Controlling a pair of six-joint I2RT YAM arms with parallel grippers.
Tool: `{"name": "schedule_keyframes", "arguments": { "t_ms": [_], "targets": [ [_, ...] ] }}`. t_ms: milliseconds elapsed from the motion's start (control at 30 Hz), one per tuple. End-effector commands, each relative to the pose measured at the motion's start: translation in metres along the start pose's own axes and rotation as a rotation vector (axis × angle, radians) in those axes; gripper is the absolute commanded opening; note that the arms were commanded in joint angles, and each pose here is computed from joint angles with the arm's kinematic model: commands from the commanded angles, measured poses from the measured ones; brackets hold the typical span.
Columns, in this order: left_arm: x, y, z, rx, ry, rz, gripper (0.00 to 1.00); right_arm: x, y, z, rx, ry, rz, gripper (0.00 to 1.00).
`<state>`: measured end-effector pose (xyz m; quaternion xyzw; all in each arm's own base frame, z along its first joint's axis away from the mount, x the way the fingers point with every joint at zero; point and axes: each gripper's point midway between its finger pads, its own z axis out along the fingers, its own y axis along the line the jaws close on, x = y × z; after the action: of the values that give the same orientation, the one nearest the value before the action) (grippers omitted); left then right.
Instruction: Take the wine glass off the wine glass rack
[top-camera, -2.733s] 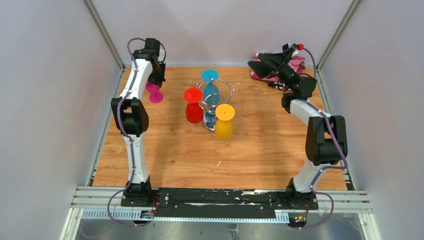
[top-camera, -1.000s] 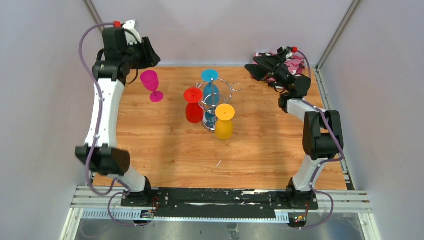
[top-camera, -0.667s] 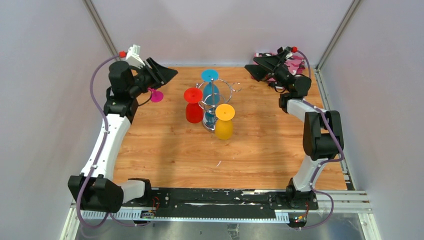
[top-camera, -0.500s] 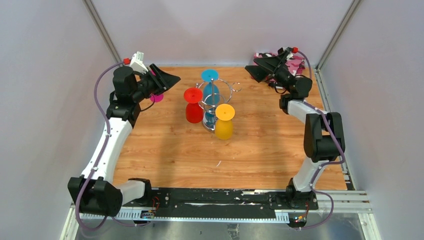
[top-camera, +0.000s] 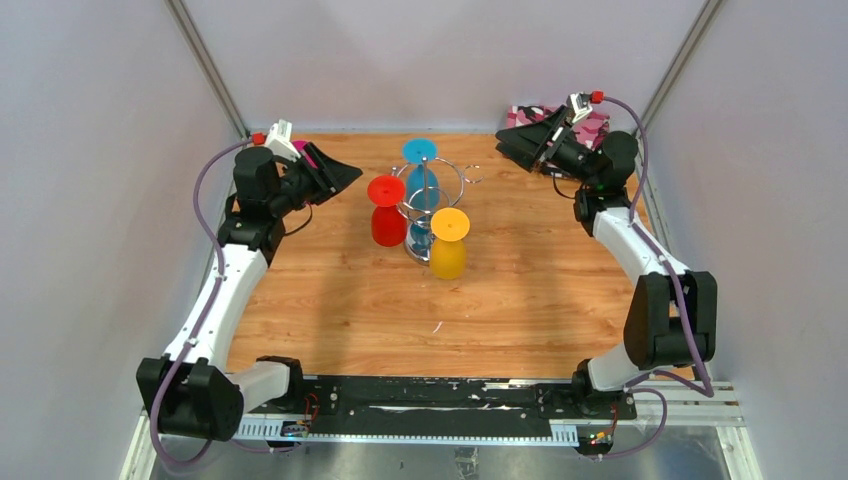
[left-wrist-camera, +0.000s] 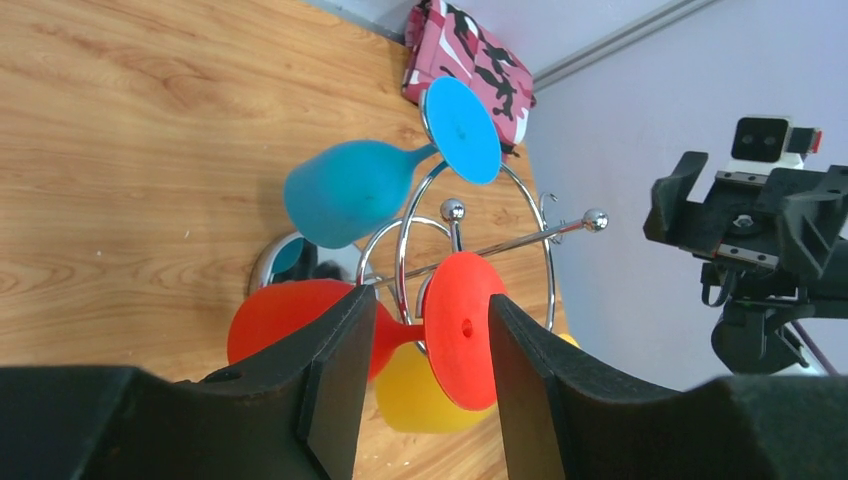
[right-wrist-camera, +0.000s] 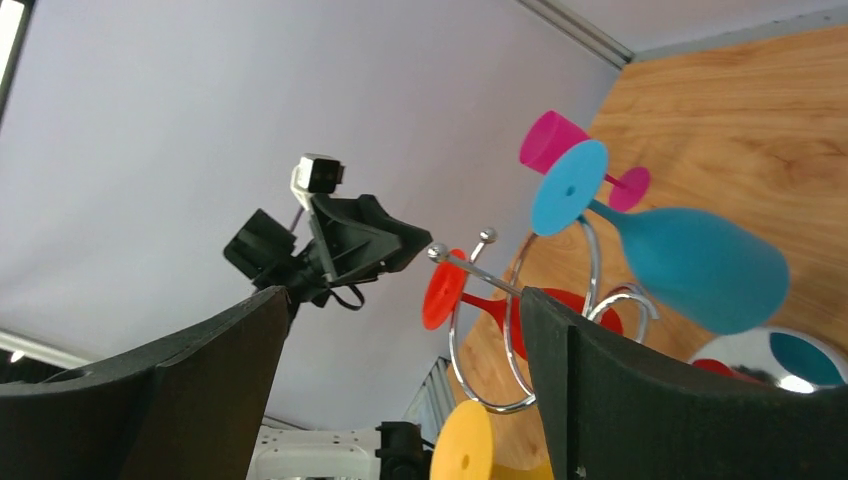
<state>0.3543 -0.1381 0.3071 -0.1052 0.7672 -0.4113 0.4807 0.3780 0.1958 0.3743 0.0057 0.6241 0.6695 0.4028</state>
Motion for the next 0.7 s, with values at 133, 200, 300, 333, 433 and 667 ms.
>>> {"name": "schedule_keyframes", "arguments": {
  "t_ms": [133, 200, 300, 333, 433, 667],
  "targets": [
    [0.010, -0.003, 0.007, 0.026, 0.031, 0.015, 0.51, 0.019, -0.037, -0.002, 0.120, 0.060, 0.002, 0.90],
    [0.017, -0.003, 0.008, 0.034, 0.047, 0.011, 0.51, 0.020, -0.038, -0.002, 0.120, 0.062, 0.007, 0.90],
    [0.029, -0.003, 0.010, 0.037, 0.071, 0.004, 0.51, 0.019, -0.037, -0.002, 0.118, 0.061, 0.012, 0.90],
    [0.032, -0.002, 0.011, 0.038, 0.078, 0.002, 0.51, 0.019, -0.037, -0.001, 0.116, 0.061, 0.014, 0.90],
    [0.041, 0.003, 0.012, 0.029, 0.097, -0.001, 0.51, 0.019, -0.036, -0.001, 0.111, 0.060, 0.017, 0.90],
    [0.044, 0.003, 0.016, 0.058, 0.098, -0.013, 0.48, 0.020, -0.036, -0.001, 0.106, 0.060, 0.018, 0.90]
  ]
}}
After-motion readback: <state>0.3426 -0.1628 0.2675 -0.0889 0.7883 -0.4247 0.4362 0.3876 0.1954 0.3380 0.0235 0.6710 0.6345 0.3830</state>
